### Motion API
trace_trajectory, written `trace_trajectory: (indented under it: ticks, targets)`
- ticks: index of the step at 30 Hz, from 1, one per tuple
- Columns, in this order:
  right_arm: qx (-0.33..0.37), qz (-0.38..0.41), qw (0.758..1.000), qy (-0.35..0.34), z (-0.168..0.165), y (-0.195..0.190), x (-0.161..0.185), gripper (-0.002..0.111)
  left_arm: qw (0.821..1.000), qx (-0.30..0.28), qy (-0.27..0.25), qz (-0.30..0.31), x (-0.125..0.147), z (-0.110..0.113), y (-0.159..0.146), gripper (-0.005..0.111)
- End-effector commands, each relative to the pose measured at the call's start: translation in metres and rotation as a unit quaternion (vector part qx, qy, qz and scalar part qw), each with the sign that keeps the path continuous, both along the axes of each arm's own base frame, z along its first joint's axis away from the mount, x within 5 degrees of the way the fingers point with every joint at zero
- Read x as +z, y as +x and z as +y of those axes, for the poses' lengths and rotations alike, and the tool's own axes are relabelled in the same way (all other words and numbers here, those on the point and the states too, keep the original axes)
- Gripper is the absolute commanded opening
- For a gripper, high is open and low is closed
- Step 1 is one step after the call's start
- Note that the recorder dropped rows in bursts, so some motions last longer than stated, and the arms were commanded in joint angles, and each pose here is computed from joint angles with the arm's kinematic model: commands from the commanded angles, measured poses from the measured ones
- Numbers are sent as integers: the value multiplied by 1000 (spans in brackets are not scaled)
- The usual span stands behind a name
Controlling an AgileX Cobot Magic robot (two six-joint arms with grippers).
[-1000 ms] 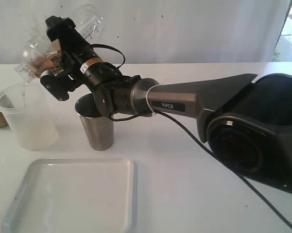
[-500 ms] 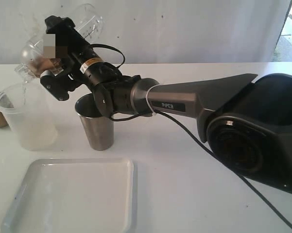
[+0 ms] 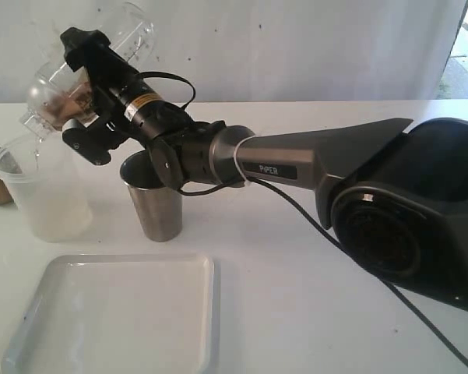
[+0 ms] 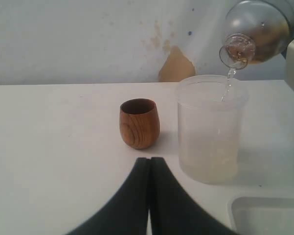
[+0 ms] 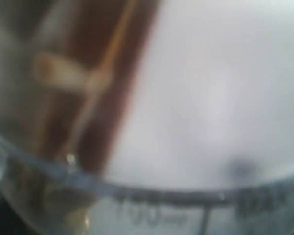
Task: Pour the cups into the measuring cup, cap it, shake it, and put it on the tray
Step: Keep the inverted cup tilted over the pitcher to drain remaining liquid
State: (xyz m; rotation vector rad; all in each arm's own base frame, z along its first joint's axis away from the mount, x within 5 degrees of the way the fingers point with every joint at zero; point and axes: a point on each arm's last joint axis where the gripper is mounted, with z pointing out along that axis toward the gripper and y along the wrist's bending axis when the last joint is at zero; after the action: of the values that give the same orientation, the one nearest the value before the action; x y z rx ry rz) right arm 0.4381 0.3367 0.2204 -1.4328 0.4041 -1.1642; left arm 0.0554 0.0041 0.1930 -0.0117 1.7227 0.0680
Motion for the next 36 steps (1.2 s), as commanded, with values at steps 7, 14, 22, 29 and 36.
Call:
trace_trajectory:
  ticks: [7, 14, 22, 29, 36]
  targets:
    - [0, -43, 999, 11, 0, -2, 17, 0, 1000, -2, 1, -2, -1, 0, 0, 0]
    - [3, -47, 999, 6, 0, -2, 17, 0, 1000, -2, 1, -2, -1, 0, 0, 0]
    - [3, -47, 999, 6, 0, -2, 17, 0, 1000, -2, 1, -2, -1, 0, 0, 0]
    - [3, -41, 999, 4, 0, -2, 16, 0, 1000, -2, 1, -2, -1, 0, 0, 0]
    - [-1, -22, 1000, 4, 0, -1, 14, 0, 1000, -2, 1, -2, -1, 0, 0, 0]
